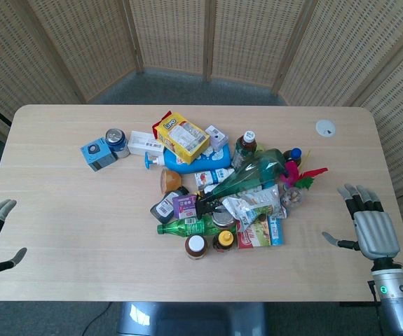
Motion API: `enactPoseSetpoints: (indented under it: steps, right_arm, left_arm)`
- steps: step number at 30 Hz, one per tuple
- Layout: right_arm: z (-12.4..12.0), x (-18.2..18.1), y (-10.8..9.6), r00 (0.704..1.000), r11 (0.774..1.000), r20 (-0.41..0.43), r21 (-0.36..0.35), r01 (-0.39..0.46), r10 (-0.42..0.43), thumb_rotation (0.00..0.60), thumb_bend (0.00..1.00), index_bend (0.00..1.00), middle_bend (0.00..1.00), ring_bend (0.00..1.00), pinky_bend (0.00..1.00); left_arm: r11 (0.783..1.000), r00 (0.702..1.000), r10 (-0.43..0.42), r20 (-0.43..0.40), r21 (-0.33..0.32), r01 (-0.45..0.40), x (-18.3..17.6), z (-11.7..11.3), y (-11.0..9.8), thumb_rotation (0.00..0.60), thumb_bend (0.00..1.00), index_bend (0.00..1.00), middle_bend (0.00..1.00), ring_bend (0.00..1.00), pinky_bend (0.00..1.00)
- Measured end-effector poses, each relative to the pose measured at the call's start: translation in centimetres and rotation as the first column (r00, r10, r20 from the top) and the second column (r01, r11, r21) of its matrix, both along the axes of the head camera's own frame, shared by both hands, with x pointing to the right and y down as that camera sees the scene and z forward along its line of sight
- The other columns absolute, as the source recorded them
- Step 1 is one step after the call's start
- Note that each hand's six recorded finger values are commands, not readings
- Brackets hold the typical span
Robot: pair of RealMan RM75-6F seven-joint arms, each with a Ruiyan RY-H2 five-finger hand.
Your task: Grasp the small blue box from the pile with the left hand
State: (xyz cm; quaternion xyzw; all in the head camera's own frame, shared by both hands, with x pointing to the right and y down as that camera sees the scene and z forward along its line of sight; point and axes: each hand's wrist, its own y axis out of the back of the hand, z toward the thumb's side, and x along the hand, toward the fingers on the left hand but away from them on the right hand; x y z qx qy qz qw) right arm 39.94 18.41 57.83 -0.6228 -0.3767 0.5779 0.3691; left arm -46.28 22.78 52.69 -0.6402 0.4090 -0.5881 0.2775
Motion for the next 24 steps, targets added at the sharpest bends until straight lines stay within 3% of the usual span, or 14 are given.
enactPoseSetpoints:
  steps: [14, 24]
  right_arm:
    - [-0.6, 0.3, 0.3, 1.0, 1.0, -0.007, 0.013, -0.014, 0.014, 0.387, 0.18, 0.0, 0.0, 0.0, 0.0]
    - [-1.5, 1.6, 0.5, 0.999, 0.999, -0.034, 0.018, -0.041, 0.042, 0.39, 0.18, 0.0, 0.0, 0.0, 0.0]
  left_arm:
    - [0.999, 0.999, 0.034, 0.004, -0.012, -0.034, 0.1, 0.6, -1.4, 0.6, 0.31, 0.0, 0.0, 0.0, 0.0]
    - [0.993, 0.997, 0.058, 0.05, -0.102, -0.052, -1.3, 4.3, -4.8, 0.6, 0.31, 0.0, 0.0, 0.0, 0.0]
